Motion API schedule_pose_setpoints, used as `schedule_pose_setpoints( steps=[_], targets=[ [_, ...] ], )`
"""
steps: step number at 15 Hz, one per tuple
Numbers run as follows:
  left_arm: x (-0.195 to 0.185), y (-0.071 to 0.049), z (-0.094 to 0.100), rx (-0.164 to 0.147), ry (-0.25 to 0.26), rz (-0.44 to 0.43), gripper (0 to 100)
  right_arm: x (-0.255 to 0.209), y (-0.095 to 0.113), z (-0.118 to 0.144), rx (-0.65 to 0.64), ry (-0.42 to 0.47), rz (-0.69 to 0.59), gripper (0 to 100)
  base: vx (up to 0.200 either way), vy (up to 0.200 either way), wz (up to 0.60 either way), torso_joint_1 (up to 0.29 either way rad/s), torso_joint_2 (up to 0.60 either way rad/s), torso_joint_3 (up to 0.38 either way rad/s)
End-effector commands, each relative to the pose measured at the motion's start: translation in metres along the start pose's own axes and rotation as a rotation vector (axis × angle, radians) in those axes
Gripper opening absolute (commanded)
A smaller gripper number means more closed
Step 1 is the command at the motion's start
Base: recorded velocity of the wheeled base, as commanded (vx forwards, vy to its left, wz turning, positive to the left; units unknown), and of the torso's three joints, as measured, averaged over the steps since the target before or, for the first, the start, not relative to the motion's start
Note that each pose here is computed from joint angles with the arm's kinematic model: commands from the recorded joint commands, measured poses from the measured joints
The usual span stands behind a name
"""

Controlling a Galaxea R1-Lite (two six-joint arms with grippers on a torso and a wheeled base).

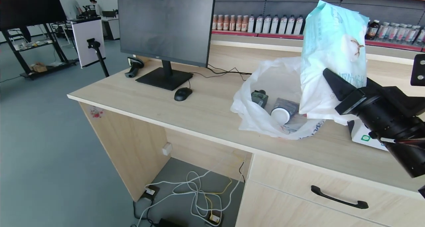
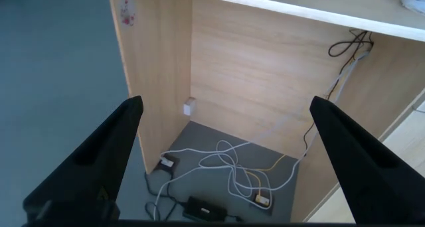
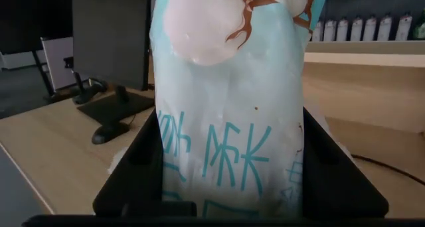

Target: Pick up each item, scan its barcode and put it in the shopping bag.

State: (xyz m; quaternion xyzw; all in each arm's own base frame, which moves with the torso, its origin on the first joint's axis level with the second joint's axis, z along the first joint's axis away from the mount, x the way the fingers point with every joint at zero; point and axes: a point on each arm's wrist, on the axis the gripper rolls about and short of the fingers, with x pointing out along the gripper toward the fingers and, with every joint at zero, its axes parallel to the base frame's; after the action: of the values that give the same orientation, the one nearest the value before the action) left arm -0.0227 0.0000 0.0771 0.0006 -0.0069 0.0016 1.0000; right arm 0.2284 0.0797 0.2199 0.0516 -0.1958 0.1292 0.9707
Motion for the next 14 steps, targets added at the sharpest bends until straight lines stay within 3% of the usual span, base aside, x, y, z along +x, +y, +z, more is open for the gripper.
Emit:
schedule_pose_setpoints(
  steps=[1,3,7,11,14],
  targets=[
    [0.000,0.000,0.000,-0.001,-0.002,0.001,100,-0.007,-0.001,-0.002,-0.002,0.019,0.001,0,0.000,0.000,0.00,0.000,0.00,0.000],
    [0.000,0.000,0.000,-0.001,-0.003,0.001,100,-0.002,0.000,-0.013,0.020,0.059,0.009,0,0.000,0.000,0.00,0.000,0.00,0.000],
    [0.000,0.000,0.000,-0.001,-0.003,0.001,100,0.058,0.007,0.003,0.067,-0.046,0.070,0,0.000,0.000,0.00,0.000,0.00,0.000],
    [0.000,0.000,0.000,-0.001,-0.005,0.000,100,0.050,0.028,0.007,0.218,0.201,0.097,0,0.000,0.000,0.00,0.000,0.00,0.000],
    [0.000,0.000,0.000,0.000,-0.005,0.001,100,0.044,0.027,-0.003,0.285,0.347,0.051,0,0.000,0.000,0.00,0.000,0.00,0.000]
  ],
)
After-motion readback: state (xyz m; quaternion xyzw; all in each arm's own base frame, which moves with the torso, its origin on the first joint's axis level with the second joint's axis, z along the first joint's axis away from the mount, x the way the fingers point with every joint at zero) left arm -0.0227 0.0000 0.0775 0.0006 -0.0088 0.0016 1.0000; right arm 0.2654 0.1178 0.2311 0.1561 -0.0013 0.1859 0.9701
